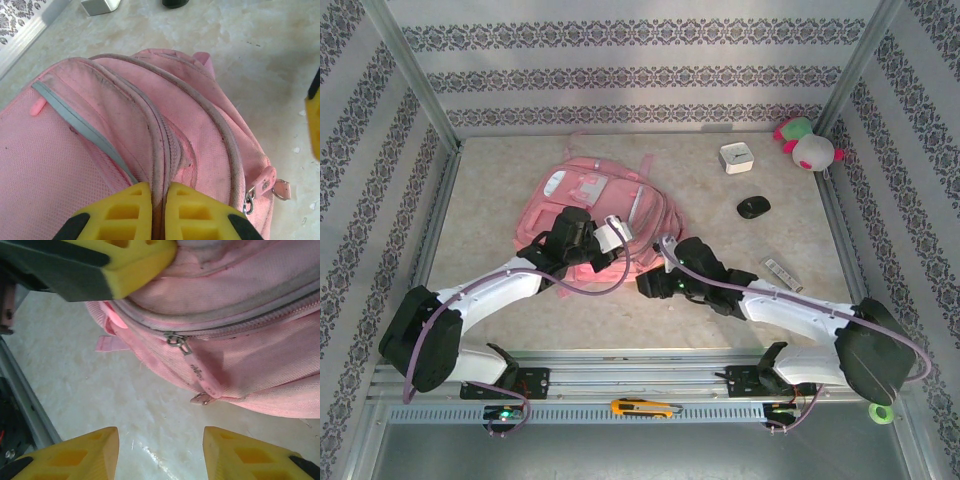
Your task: Pack books, pencil case, and school supplies into a backpack
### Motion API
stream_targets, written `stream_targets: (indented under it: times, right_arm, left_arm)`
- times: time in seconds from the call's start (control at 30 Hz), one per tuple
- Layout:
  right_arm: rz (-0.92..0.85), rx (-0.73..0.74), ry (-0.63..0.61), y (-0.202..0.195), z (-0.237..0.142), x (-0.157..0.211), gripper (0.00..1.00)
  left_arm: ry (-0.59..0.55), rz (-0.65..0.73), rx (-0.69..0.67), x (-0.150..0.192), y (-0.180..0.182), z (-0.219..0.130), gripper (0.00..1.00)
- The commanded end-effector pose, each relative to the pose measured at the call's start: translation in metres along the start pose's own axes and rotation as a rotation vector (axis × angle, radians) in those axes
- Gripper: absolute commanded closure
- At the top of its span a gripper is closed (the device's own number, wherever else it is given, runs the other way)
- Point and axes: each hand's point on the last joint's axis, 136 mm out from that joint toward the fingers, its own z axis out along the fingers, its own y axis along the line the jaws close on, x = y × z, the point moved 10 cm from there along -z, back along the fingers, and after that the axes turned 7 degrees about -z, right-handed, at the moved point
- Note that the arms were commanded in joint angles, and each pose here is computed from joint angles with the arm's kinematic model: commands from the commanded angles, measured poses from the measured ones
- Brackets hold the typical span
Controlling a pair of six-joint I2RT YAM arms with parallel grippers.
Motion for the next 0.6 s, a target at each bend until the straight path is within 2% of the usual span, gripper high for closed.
stream_targets:
  times: [0.0, 0.1, 0.37, 0.57]
  right_arm:
    - [0.021, 0.018, -0.048, 0.003, 0.004, -0.016, 0.51]
    - [-0.006, 0.049, -0.04, -0.002, 0.008, -0.02, 0.47]
    - [-0.043, 0.047, -0.011, -0.02, 0.016, -0.029, 0.46]
    - [-0.069, -0.014, 0.019, -0.022, 0.024, -0.03, 0.51]
  left_arm:
    - [-0.1, -0.07, 0.06, -0.015, 0.0, -0.006, 1.0]
    - [-0.109, -0.084, 0.071, -0.016, 0.001, -0.007, 1.0]
    - [-0.143, -0.114, 0.088, -0.021, 0.006, -0.011, 1.0]
    - [-0.174, -0.14, 0.092, -0.024, 0.01, -0.012, 1.0]
